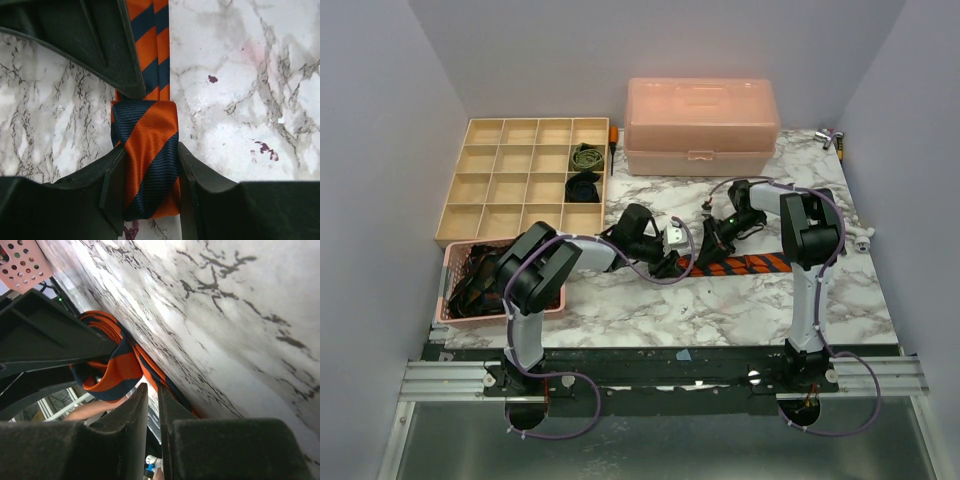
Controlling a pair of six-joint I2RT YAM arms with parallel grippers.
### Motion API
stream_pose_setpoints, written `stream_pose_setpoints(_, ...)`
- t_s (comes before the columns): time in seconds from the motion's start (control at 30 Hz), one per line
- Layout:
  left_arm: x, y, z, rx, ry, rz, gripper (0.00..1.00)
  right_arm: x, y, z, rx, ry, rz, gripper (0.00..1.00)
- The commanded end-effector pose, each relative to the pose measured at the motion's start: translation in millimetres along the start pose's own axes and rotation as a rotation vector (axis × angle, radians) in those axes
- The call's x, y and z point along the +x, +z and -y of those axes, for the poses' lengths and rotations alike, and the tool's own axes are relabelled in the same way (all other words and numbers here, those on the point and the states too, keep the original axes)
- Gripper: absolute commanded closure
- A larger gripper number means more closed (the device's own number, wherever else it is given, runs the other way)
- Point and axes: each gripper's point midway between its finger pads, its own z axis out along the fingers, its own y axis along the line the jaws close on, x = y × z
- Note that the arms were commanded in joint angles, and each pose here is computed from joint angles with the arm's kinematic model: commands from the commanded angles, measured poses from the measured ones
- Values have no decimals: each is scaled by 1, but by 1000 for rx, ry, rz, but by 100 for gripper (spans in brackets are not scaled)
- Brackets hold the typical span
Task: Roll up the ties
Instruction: Roll the tie at the center of the board.
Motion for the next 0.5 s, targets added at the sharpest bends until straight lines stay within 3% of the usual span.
stream_pose_setpoints(0.0,64,-2,-3,-36,-72,-220,64,-10,3,78,299,-66,-14,81)
stream_pose_setpoints(0.47,87,1,2,-26,-51,-328,69,-7,-28,-37,-4,-200,66,49)
